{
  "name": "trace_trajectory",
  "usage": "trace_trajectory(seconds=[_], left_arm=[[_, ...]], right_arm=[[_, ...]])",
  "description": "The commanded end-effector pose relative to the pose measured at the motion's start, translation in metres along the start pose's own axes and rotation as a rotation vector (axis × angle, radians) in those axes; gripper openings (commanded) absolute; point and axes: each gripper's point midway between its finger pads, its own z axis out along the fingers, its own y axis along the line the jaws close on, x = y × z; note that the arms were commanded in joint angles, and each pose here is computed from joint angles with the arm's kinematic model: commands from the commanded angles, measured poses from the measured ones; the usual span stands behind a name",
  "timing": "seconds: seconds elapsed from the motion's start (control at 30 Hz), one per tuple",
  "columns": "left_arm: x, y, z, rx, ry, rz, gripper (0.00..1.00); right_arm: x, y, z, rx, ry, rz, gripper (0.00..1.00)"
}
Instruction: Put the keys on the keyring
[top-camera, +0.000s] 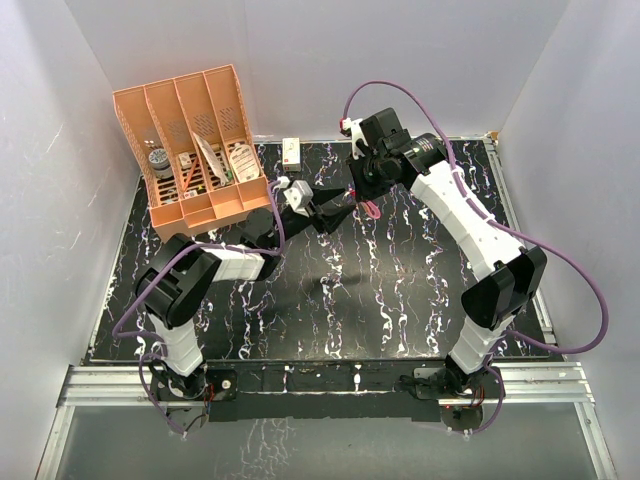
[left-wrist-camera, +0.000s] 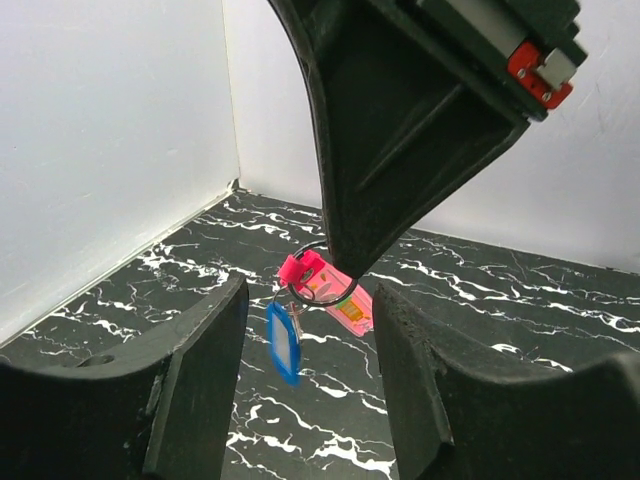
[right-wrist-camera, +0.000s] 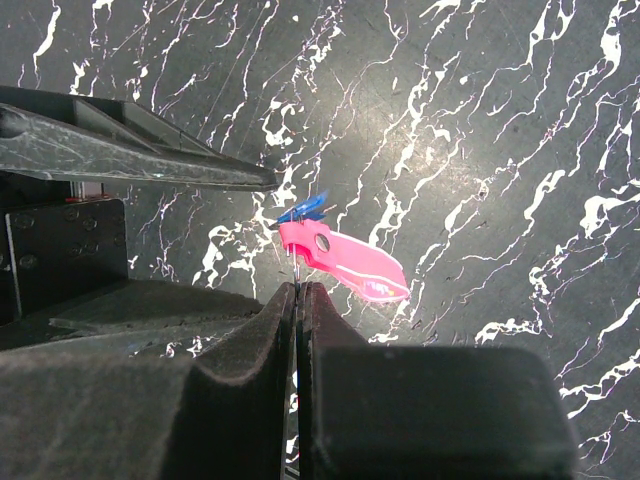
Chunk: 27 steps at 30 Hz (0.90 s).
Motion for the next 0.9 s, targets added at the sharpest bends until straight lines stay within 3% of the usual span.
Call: trace_trajectory(seconds=[0.0,0.33,0.87], left_arm=[[-0.015,0.005,0.008,0.018,-0.042,0.067,0.50],[-0.016,0.017,0.012,-0.016,-0.069,0.071,0.43],[-0.015,0.013,0.019,0.047,-0.063,0.058,0.41]], right_arm=[[-0.021,0.002,-0.021,-0.007,-0.091,-0.013,0.00],[-0.017,0.004,-0.022,-0.016,-0.088,-0.017,0.00],[-0.011,0.007,-0.020,-0.026,-0.076,-0.044,0.00]])
